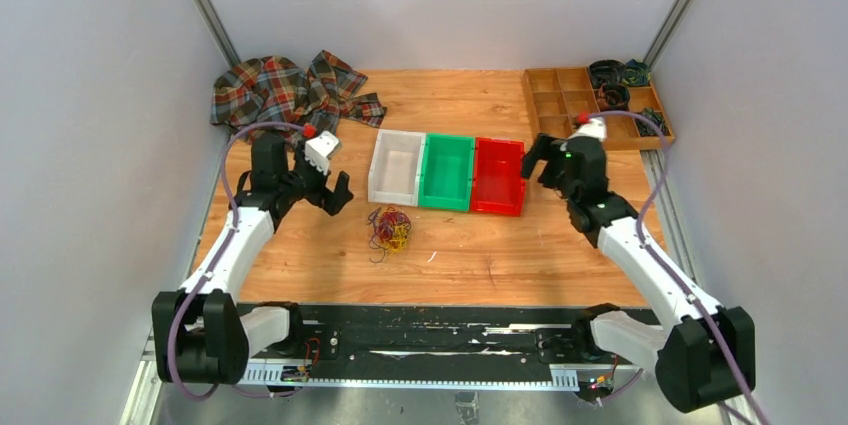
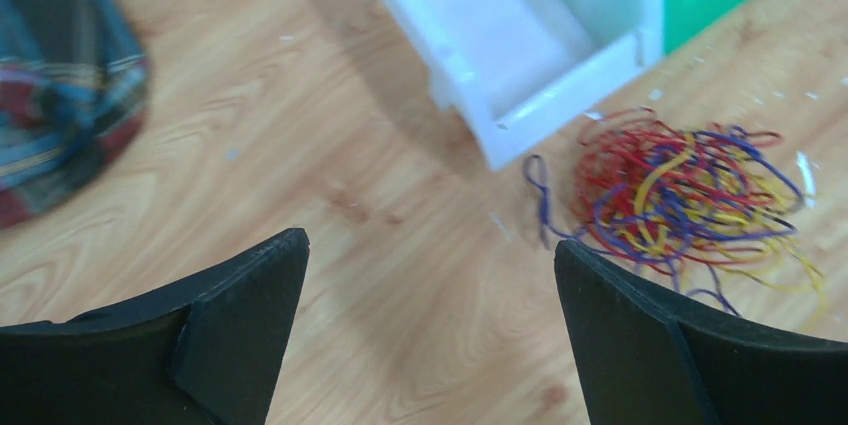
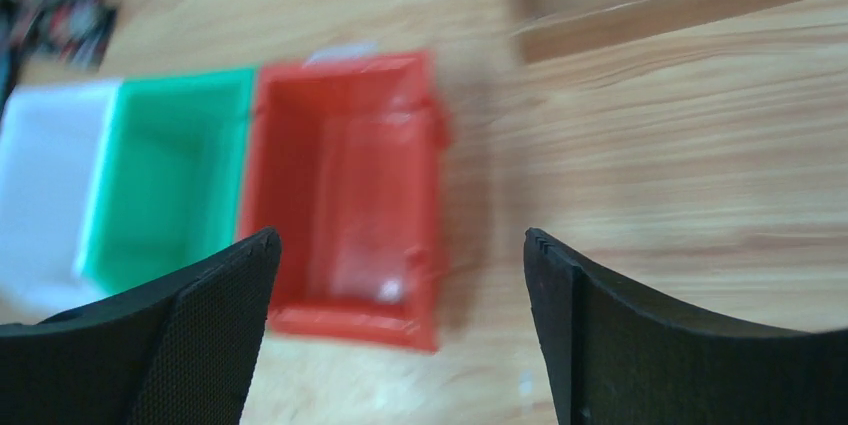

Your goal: Untangle the cables

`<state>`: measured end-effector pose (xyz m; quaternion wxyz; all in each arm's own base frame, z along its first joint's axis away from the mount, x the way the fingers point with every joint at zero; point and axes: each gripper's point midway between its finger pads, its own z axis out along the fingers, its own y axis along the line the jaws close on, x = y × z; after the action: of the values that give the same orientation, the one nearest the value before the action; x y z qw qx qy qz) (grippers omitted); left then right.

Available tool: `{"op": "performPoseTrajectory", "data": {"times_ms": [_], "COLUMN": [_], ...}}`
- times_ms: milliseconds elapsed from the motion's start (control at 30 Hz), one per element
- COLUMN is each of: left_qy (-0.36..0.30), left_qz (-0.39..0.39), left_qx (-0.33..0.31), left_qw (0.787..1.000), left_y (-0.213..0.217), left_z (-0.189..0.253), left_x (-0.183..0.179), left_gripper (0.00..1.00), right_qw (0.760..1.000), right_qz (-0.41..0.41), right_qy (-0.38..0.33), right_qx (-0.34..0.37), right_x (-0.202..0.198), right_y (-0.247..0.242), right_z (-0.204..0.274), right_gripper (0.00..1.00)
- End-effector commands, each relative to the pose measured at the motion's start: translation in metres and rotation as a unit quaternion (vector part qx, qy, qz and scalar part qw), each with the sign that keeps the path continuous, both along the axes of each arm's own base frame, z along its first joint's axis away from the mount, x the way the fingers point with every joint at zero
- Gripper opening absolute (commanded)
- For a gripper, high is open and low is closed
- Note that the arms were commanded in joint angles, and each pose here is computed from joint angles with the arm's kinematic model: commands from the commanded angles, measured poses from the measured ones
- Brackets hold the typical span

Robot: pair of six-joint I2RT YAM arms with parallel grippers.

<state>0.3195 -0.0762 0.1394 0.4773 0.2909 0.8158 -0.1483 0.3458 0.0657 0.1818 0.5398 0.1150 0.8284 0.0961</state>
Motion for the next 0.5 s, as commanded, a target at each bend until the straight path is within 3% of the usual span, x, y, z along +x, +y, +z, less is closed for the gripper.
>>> {"op": "performPoseTrajectory", "data": {"times_ms": [0, 233, 467], "left_qy": [0.055, 0.081, 0.095], "left_qz": [-0.100, -0.175, -0.249], "left_qx": [0.003, 0.026, 0.047], "left_qw": [0.993, 0.981, 0.963], "left_y": [-0.032, -0.067, -0.080], "left_z": [-0.011, -0.036, -0.043], "left_x": [-0.025, -0.033, -0.036], "left_gripper": [0.98, 0.96, 0.86], "right_qw": [0.991, 0.965, 0.943], "right_qz": [0.126, 0.249, 0.315], "right_qy": [0.048, 0.072, 0.102], "right_qx": [-0.023, -0.034, -0.035], "right_x": [-0.030, -0.077, -0.117], "right_y": [0.077, 0.164, 0.194], "right_z": [-0.006, -0.024, -0.036], "right_gripper": [0.89, 0.78, 0.69]}}
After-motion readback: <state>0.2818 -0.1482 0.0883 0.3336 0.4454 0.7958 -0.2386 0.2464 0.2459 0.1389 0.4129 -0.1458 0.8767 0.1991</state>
